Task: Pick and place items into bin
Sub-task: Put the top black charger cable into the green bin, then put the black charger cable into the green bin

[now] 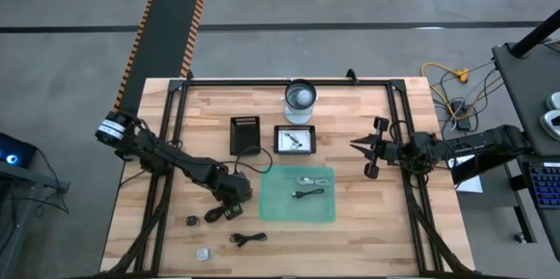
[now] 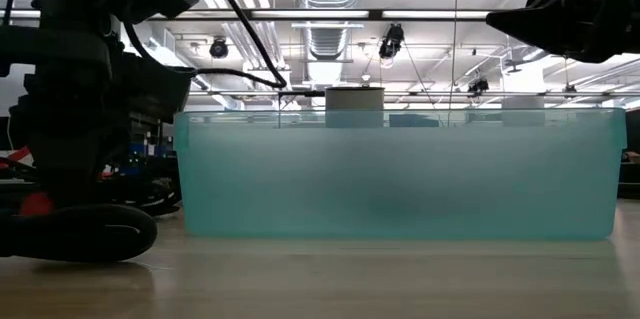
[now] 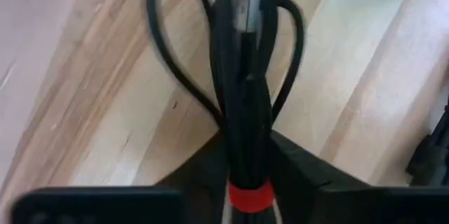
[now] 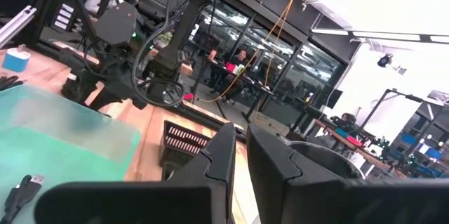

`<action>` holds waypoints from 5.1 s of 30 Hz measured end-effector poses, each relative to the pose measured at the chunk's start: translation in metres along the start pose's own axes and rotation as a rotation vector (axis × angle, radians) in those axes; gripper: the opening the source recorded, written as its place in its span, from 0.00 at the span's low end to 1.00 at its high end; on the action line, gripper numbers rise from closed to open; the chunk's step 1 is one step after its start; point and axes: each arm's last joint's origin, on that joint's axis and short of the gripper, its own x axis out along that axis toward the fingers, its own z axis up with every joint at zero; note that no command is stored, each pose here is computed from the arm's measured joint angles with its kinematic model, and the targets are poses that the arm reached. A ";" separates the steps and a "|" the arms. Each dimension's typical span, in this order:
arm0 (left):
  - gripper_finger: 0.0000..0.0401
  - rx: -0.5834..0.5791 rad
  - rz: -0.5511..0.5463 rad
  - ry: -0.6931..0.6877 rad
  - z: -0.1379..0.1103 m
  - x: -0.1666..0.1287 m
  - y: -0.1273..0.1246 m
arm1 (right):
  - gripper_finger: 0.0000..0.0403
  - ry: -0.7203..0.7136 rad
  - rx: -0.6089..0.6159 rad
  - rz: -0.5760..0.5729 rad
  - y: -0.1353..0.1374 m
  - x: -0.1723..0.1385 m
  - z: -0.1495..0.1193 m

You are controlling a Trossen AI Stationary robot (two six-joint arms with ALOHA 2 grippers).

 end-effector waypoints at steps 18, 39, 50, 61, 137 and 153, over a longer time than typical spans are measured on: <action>0.06 0.076 0.013 -0.119 0.004 -0.075 -0.016 | 0.07 0.021 -0.014 0.014 0.001 0.000 -0.002; 0.06 0.871 0.100 -0.801 0.096 -0.084 -0.061 | 0.07 0.024 -0.028 0.014 0.001 0.000 -0.002; 0.14 0.762 0.073 -0.728 0.129 -0.063 -0.046 | 0.07 0.030 -0.030 0.018 0.002 0.000 -0.003; 0.50 0.700 0.051 -0.748 0.132 -0.075 -0.046 | 0.07 0.049 -0.040 0.029 0.003 0.000 -0.005; 0.06 -0.024 -0.156 0.154 0.016 0.035 -0.113 | 0.07 0.032 0.124 0.017 0.002 0.000 -0.003; 0.06 -0.036 -0.297 0.033 0.036 -0.024 -0.121 | 0.07 -0.020 0.113 -0.008 -0.001 0.000 0.002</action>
